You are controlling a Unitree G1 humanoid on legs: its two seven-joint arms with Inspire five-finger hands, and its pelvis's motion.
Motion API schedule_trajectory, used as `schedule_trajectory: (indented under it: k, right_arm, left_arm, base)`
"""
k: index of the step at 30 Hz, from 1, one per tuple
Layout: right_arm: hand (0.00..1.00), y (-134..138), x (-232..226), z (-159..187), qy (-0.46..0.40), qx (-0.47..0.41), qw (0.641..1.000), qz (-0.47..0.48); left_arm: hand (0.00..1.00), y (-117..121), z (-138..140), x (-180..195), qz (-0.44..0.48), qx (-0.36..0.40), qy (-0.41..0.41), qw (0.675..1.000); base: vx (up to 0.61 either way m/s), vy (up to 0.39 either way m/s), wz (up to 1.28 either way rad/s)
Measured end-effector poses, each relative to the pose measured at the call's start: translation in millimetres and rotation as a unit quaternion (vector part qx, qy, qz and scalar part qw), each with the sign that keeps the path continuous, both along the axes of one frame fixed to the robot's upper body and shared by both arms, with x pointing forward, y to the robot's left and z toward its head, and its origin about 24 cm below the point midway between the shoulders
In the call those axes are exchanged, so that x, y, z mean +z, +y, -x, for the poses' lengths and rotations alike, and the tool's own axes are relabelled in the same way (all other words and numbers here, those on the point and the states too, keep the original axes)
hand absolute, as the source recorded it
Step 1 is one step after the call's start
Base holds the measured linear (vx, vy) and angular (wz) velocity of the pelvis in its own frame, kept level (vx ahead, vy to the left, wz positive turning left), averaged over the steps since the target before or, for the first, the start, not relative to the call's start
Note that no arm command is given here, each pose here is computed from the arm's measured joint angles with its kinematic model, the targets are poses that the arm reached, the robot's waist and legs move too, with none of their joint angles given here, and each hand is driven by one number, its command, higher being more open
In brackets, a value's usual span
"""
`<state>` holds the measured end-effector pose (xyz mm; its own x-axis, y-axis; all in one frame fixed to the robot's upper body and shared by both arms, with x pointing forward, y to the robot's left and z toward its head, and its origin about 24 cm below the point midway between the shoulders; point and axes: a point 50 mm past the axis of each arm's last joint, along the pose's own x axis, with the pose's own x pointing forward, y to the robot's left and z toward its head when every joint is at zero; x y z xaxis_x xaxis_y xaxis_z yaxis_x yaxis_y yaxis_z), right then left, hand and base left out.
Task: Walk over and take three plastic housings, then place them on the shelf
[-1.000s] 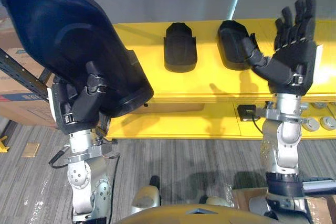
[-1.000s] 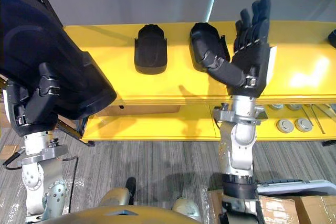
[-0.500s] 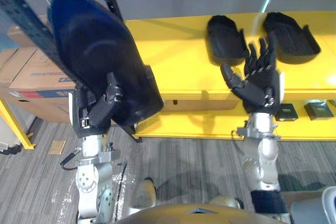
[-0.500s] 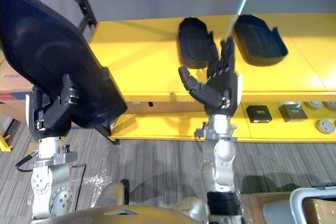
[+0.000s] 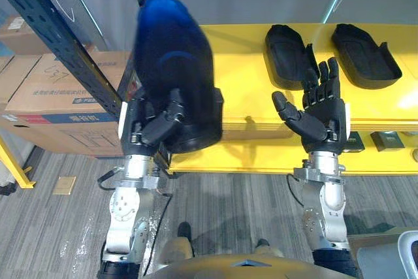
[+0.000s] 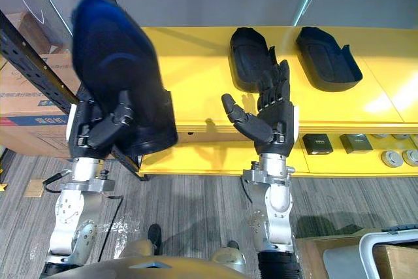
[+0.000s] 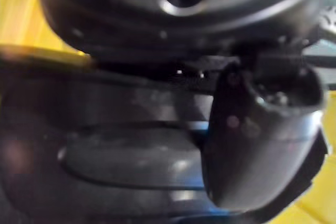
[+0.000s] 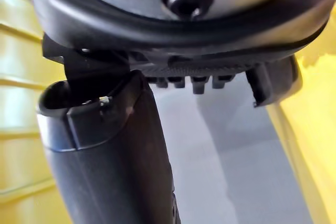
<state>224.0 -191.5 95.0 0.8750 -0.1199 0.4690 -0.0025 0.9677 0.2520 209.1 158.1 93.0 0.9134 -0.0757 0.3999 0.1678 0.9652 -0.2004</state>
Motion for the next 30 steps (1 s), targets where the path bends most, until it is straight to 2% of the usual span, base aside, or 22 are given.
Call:
schedule_trajectory:
  k: [5, 8, 10, 11, 16, 22, 26, 30]
  right_arm:
    - [1.0, -0.9, 29.0, -1.7, -0.056, 0.02, 0.998, 0.033]
    - [1.0, -3.6, 29.9, -5.7, -0.029, 0.077, 0.993, 0.09]
    - [1.0, -2.8, 28.7, -7.9, -0.007, 0.116, 0.984, 0.135]
    - [1.0, -1.8, 28.3, -9.0, 0.005, 0.144, 0.976, 0.163]
    - [1.0, 1.4, 37.4, -14.6, -0.013, 0.155, 0.972, 0.175]
    - [1.0, 18.0, 33.4, -16.5, -0.01, 0.188, 0.967, 0.172]
    - [1.0, 40.3, 25.5, -14.5, -0.002, 0.226, 0.956, 0.185]
    - [1.0, 49.4, 30.8, -18.5, -0.013, 0.231, 0.956, 0.18]
  left_arm:
    - [0.0, 3.7, -12.1, 11.8, -0.052, 0.002, -0.012, 0.999]
    - [0.0, 11.2, -34.4, 22.6, -0.087, 0.03, -0.017, 0.996]
    - [0.0, 22.0, -54.1, 31.8, -0.108, 0.055, -0.024, 0.992]
    - [0.0, 36.8, -71.9, 44.2, -0.115, 0.093, -0.033, 0.988]
    - [0.0, 61.5, -97.8, 58.8, -0.076, 0.17, -0.022, 0.982]
    - [0.0, 59.6, -111.5, 82.1, -0.032, 0.195, -0.03, 0.98]
    - [0.0, 52.0, -124.3, 100.8, 0.022, 0.172, -0.027, 0.985]
    - [0.0, 48.0, -130.8, 112.9, 0.058, 0.156, -0.029, 0.986]
  base:
    - [-0.07, -0.006, -0.21]
    - [-0.08, 0.014, -0.34]
    - [-0.11, 0.007, -0.24]
    - [-0.13, -0.005, -0.18]
    - [-0.08, 0.001, -0.21]
    - [-0.02, 0.001, -0.06]
    - [-0.05, -0.026, 0.06]
    - [-0.07, -0.036, 0.11]
